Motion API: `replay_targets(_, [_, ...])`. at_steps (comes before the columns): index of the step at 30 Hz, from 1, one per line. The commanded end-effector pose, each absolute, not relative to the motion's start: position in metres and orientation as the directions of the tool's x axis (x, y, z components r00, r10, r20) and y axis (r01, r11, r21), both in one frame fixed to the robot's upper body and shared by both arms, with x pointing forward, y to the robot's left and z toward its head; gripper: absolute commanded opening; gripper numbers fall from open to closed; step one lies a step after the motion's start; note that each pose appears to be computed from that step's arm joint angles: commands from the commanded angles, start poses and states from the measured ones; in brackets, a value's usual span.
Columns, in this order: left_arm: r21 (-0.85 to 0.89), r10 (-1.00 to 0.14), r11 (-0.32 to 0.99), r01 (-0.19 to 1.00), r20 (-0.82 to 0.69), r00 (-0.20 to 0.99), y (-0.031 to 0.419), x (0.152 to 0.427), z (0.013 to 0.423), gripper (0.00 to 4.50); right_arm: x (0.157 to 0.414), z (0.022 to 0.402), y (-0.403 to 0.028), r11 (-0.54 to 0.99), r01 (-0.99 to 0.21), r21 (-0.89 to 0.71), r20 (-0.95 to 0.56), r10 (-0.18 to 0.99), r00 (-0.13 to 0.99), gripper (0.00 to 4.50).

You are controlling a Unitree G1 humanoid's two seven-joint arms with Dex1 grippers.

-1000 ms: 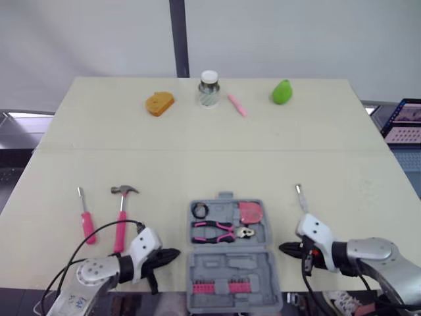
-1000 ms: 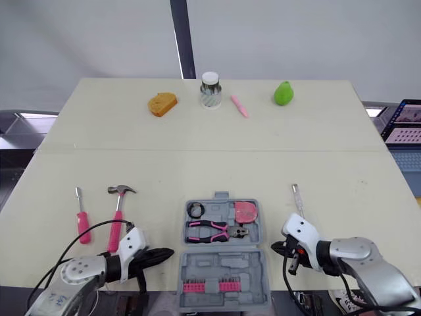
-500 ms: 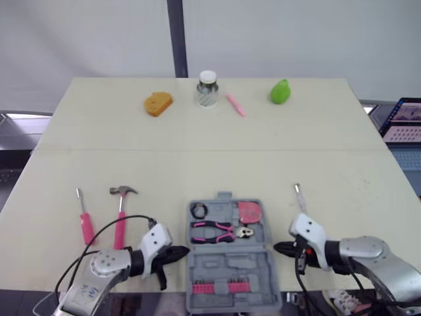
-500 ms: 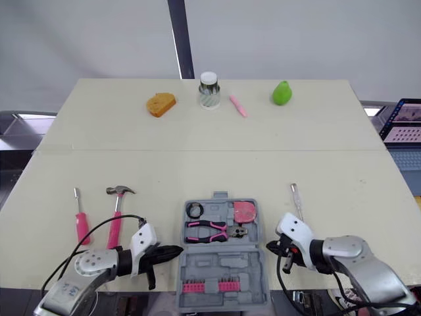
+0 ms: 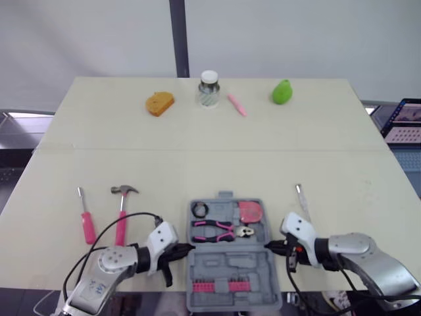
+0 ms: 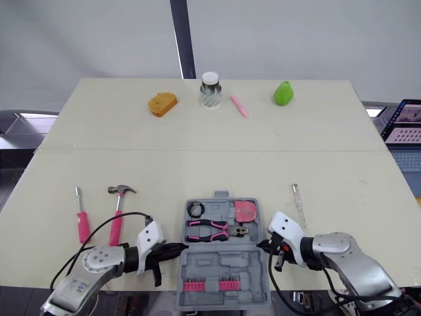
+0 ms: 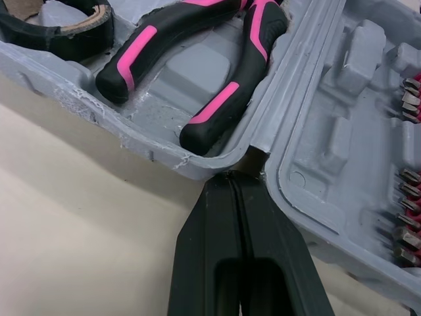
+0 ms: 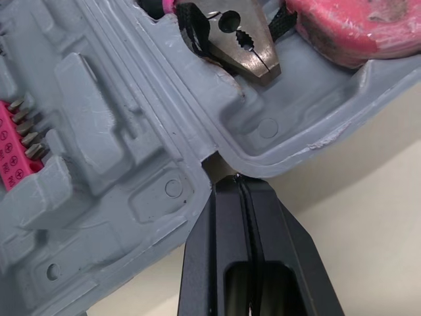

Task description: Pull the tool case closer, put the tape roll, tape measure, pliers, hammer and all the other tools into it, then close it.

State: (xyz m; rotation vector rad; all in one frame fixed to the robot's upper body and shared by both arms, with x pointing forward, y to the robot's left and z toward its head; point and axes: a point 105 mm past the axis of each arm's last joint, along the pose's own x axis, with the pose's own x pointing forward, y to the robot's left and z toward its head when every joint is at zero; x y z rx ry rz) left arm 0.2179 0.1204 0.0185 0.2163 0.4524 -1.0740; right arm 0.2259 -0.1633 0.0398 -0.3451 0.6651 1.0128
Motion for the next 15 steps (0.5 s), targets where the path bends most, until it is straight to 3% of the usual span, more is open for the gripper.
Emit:
replay_targets(1, [-0.021, -0.805, 0.454, 0.891, -0.437, 0.4, 0.115, 0.2196, 0.0236, 0.03, 0.2291, 0.0429, -0.158, 0.485, -0.874, 0.017, -0.639, 0.678, 0.364, 0.04])
replay_targets(15, [0.02, -0.79, 0.473, 0.881, -0.433, 0.434, 0.1158, 0.2281, 0.0243, 0.03, 0.2368, 0.044, -0.1568, 0.502, -0.865, 0.0, -0.626, 0.675, 0.391, 0.04])
